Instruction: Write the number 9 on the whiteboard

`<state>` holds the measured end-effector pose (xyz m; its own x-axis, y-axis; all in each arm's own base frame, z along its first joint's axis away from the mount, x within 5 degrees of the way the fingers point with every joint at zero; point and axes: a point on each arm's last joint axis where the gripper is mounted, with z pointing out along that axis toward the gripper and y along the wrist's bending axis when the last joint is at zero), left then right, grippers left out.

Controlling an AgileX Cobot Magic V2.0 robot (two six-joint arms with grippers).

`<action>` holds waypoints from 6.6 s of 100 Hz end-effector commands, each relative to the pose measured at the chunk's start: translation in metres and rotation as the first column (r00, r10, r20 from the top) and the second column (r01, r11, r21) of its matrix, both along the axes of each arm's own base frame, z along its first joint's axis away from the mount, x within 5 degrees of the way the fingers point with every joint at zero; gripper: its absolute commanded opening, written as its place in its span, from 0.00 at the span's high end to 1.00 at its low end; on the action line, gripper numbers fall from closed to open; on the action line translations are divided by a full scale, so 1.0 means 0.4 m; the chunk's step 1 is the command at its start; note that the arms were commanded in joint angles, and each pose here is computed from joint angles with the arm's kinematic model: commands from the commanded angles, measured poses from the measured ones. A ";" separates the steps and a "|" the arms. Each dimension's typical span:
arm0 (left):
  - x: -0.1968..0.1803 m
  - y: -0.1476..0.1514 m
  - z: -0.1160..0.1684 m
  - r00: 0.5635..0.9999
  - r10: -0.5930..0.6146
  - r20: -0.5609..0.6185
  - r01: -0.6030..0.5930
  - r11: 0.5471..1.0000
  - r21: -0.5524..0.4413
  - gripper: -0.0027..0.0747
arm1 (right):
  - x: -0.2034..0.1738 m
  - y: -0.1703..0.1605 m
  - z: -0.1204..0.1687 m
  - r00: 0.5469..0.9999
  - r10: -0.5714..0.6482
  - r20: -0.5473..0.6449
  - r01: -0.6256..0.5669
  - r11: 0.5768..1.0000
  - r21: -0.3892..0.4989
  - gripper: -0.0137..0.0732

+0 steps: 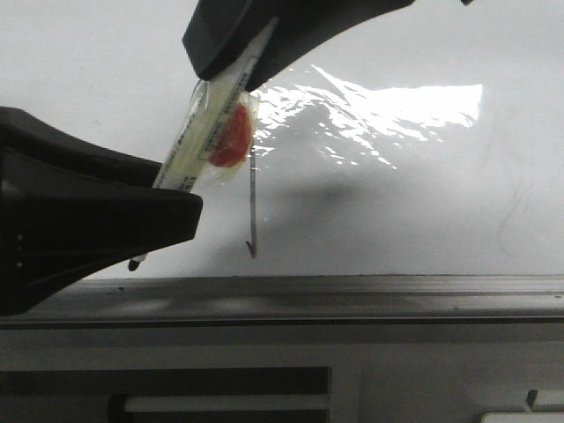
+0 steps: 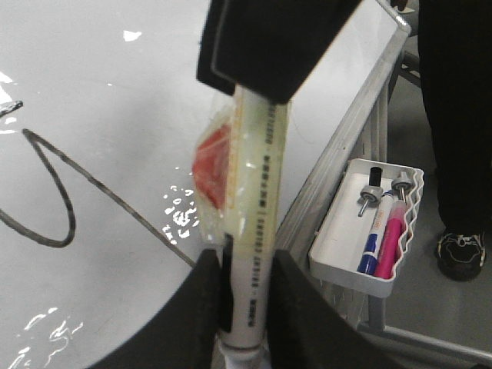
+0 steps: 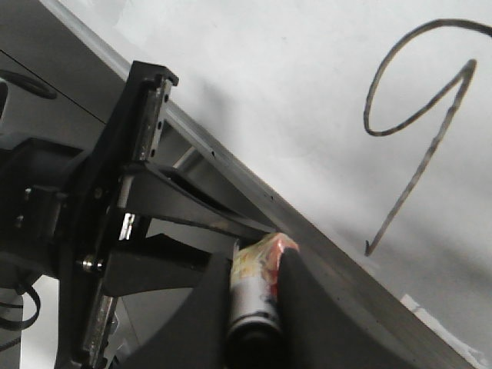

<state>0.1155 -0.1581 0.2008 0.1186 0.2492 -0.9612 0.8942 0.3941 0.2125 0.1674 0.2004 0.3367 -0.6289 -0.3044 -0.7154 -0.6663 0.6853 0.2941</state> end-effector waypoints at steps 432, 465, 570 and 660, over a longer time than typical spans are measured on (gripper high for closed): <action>-0.190 0.309 0.172 0.899 0.315 -0.305 -0.415 0.836 -0.359 0.99 | -0.296 -0.369 -0.208 0.707 -0.228 0.670 -0.079 0.916 0.394 0.91; -0.190 0.309 0.172 0.899 0.315 -0.305 -0.415 0.836 -0.359 0.99 | -0.296 -0.369 -0.208 0.707 -0.228 0.670 -0.079 0.916 0.394 0.91; -0.160 0.364 0.041 0.646 0.760 -0.067 -0.712 0.569 -0.411 0.99 | -0.296 -0.369 -0.208 0.707 -0.228 0.670 -0.079 0.916 0.394 0.91; -0.156 0.389 -0.048 0.427 0.869 -0.251 -0.904 0.418 -0.089 0.99 | -0.296 -0.369 -0.208 0.707 -0.228 0.670 -0.079 0.916 0.394 0.91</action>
